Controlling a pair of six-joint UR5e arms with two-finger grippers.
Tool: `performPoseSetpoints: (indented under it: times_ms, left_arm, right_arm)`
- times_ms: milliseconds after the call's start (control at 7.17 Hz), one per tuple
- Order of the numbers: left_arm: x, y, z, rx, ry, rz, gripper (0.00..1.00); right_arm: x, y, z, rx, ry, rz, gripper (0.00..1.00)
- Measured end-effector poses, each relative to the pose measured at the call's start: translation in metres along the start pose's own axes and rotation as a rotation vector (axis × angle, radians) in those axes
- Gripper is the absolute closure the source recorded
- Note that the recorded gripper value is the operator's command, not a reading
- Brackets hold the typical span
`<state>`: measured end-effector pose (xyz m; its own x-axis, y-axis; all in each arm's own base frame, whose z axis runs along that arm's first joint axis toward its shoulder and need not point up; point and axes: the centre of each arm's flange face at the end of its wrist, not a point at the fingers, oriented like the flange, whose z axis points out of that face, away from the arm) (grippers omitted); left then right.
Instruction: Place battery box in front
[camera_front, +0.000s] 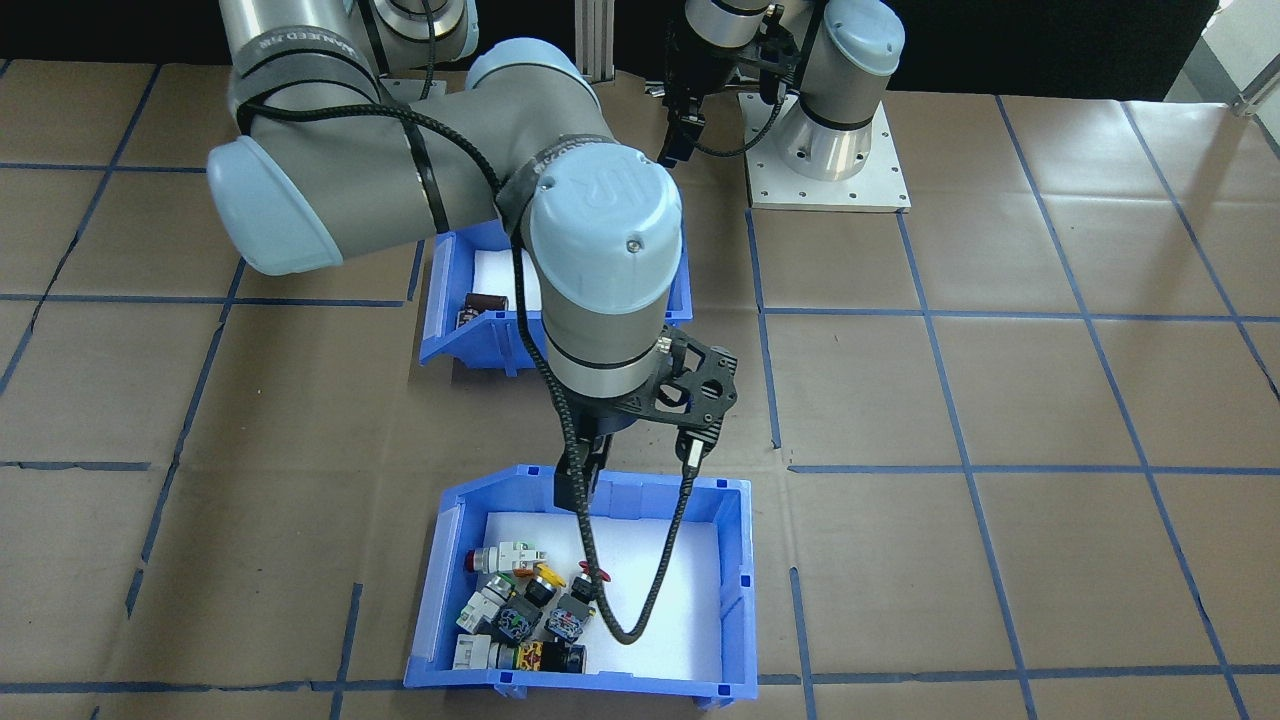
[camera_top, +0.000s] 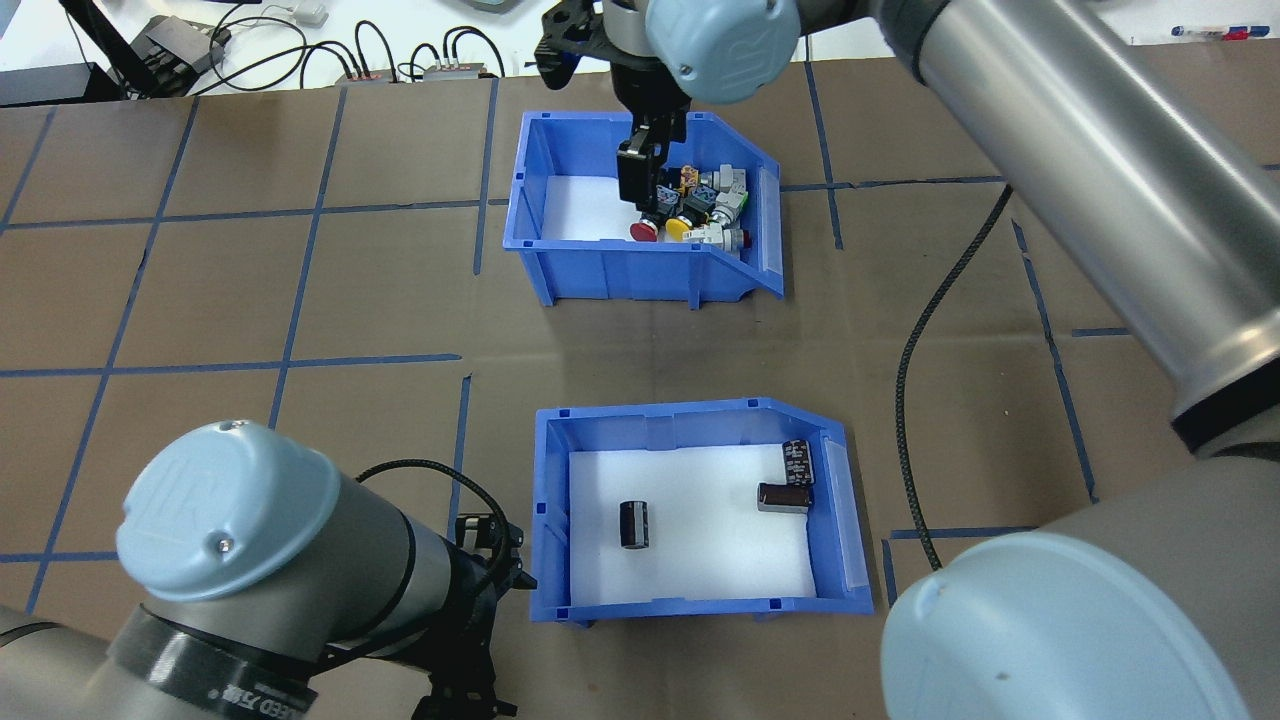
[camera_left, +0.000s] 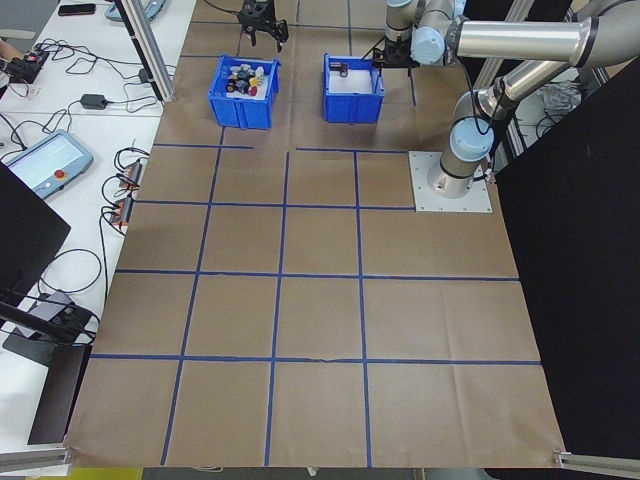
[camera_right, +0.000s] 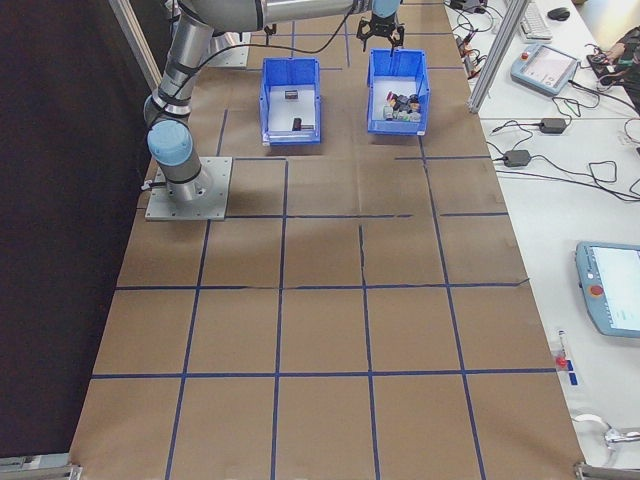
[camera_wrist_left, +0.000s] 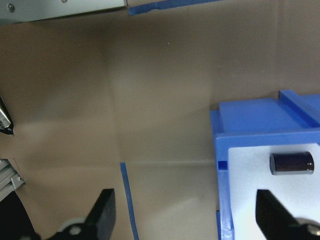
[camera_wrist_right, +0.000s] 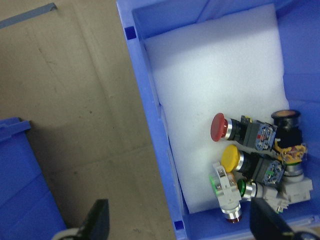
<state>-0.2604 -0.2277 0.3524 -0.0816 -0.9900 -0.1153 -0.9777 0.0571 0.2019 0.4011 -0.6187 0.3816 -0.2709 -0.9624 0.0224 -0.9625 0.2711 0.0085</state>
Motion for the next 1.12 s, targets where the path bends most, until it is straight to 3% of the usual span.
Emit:
performPoseSetpoints:
  times_ms: [279,558,837,977,1116]
  left_arm:
    - [0.008,0.033,0.028,0.001,0.018,-0.022,0.03]
    - [0.012,0.045,0.044,0.017,0.016,-0.031,0.03]
    - [0.028,0.051,0.054,0.012,0.061,-0.045,0.03]
    - [0.034,0.052,0.057,0.007,0.076,-0.052,0.03]
    - [0.037,0.053,0.061,0.009,0.078,-0.057,0.03]
  right_arm:
    - [-0.013,-0.030,0.034,0.008,0.010,-0.092,0.00]
    - [-0.026,-0.037,0.070,-0.019,-0.023,-0.152,0.00]
    - [-0.030,-0.031,0.103,-0.033,-0.026,-0.163,0.00]
    - [-0.030,-0.029,0.112,-0.028,-0.010,-0.161,0.12]
    - [-0.029,-0.028,0.114,-0.021,0.003,-0.159,0.45]
